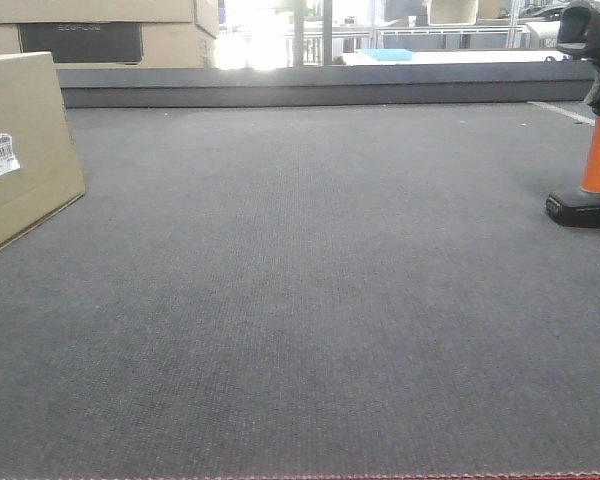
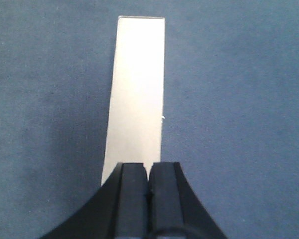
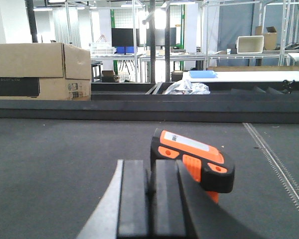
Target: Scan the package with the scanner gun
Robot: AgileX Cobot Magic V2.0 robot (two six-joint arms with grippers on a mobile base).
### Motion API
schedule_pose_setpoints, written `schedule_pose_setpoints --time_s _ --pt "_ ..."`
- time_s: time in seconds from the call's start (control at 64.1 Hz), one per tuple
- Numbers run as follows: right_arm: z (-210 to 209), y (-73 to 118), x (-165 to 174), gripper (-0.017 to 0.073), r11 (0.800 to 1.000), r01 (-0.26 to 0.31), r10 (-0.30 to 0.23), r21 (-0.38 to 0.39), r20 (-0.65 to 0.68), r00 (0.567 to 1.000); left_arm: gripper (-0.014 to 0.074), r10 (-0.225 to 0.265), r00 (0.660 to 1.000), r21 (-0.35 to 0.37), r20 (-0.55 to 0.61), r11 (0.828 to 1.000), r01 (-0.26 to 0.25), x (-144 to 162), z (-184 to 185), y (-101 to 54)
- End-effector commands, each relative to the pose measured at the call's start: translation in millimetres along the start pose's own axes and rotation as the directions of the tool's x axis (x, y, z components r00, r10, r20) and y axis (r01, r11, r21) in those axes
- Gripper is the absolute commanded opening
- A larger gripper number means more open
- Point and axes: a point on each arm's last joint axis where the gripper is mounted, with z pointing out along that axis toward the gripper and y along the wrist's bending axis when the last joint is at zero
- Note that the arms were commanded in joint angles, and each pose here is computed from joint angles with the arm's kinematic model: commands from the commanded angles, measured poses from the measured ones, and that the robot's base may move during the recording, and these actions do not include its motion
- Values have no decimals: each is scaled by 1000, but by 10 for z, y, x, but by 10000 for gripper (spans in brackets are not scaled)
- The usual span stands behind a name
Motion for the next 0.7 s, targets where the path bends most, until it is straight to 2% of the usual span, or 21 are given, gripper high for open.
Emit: schedule_pose_setpoints --time_s 0.0,0.14,0.234,0.296,0.452,0.546,0.686 --pt "-61 0 -27 -168 1000 1 0 3 -1 1000 -111 -19 999 20 29 1000 19 69 -46 -34" --pt "-144 -2 -30 -168 1000 2 -1 10 -31 1000 -111 -43 990 31 133 999 39 279 -29 -57" --pt "-191 -4 -25 -168 1000 2 -2 14 -53 999 -111 -51 964 19 260 999 48 471 -46 -59" --pt "-212 -4 -26 -168 1000 3 -2 16 -59 998 -111 -54 934 8 354 998 54 597 -62 -56" --pt "-234 -4 -29 -168 1000 3 -2 17 -62 998 -111 -59 830 -7 554 997 76 981 -135 -58" --pt "-237 -4 -30 -168 1000 3 -2 17 -62 998 -111 -86 777 13 624 995 100 1205 -199 -74" --pt "-240 -4 -32 -168 1000 3 -2 17 -60 998 -111 -85 711 19 698 995 101 1553 -366 -105"
